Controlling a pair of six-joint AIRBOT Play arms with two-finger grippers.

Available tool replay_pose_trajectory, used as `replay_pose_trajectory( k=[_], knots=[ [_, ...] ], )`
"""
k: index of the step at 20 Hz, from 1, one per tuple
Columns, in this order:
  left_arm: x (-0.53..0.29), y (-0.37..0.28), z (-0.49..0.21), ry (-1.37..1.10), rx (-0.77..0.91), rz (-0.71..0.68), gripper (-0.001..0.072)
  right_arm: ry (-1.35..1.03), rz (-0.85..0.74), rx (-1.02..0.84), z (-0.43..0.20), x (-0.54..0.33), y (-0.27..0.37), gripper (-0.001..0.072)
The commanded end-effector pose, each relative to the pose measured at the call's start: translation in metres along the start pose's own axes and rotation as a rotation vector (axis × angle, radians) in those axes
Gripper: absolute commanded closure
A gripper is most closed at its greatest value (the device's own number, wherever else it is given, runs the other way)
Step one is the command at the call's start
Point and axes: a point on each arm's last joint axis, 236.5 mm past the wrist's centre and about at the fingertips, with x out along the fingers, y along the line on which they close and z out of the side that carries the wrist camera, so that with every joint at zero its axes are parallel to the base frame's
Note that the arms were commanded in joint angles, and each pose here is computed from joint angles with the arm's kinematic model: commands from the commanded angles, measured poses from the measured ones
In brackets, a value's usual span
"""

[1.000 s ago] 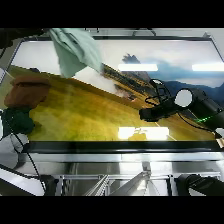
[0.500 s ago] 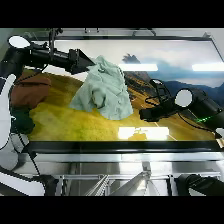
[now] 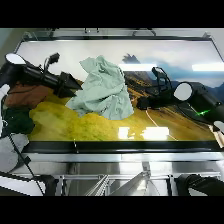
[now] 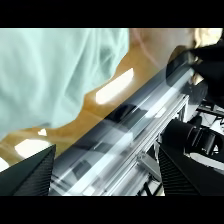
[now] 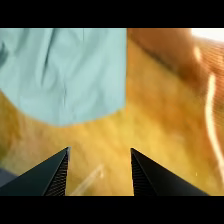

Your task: Fold the shirts.

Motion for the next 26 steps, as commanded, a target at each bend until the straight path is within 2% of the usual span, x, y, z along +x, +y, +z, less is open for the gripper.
replay_pose_trajectory(
  k=[1, 3, 12, 13, 14, 15, 16, 17, 18, 19, 20, 22, 26],
  knots=[
    [0.040, 0.043, -0.035, 0.047, -0.111, 0.042, -0.0005, -0.038, -0.011, 0.022, 0.041, 0.010, -0.012, 0.0287],
    [0.053, 0.068, -0.031, -0.019, -0.172, 0.075, -0.0004, 0.018, -0.013, 0.039, 0.043, 0.029, -0.020, 0.0287],
    [0.047, 0.108, 0.021, -0.270, -0.142, 0.196, 0.0006, 0.180, 0.216, 0.081, 0.024, 0.124, -0.003, 0.0287],
    [0.045, 0.110, 0.026, -0.289, -0.141, 0.206, 0.0081, 0.178, 0.236, 0.079, 0.028, 0.129, -0.001, 0.0286],
    [0.044, 0.112, 0.029, -0.305, -0.134, 0.214, 0.0224, 0.182, 0.255, 0.076, 0.030, 0.132, 0.002, 0.0287],
    [0.043, 0.113, 0.031, -0.315, -0.126, 0.220, 0.0286, 0.198, 0.278, 0.080, 0.031, 0.133, 0.008, 0.0289],
    [0.042, 0.114, 0.033, -0.324, -0.125, 0.225, 0.0392, 0.207, 0.311, 0.072, 0.031, 0.132, 0.015, 0.0358],
    [0.041, 0.115, 0.035, -0.330, -0.116, 0.230, 0.0571, 0.207, 0.351, 0.058, 0.032, 0.131, 0.023, 0.0502],
    [0.040, 0.116, 0.036, -0.334, -0.101, 0.235, 0.0693, 0.191, 0.382, 0.048, 0.035, 0.129, 0.029, 0.0606],
    [0.039, 0.117, 0.038, -0.343, -0.097, 0.240, 0.0690, 0.171, 0.414, 0.032, 0.040, 0.125, 0.036, 0.0690],
    [0.039, 0.115, 0.040, -0.349, -0.095, 0.234, 0.0688, 0.150, 0.436, 0.016, 0.045, 0.121, 0.040, 0.0691],
    [0.037, 0.087, 0.047, -0.375, -0.049, 0.130, 0.0688, 0.099, 0.451, -0.002, 0.059, 0.103, 0.042, 0.0692],
    [-0.017, -0.031, 0.060, -0.511, 0.193, -0.149, 0.0689, -0.084, 0.463, -0.122, 0.102, 0.008, 0.046, 0.0693]
  ],
)
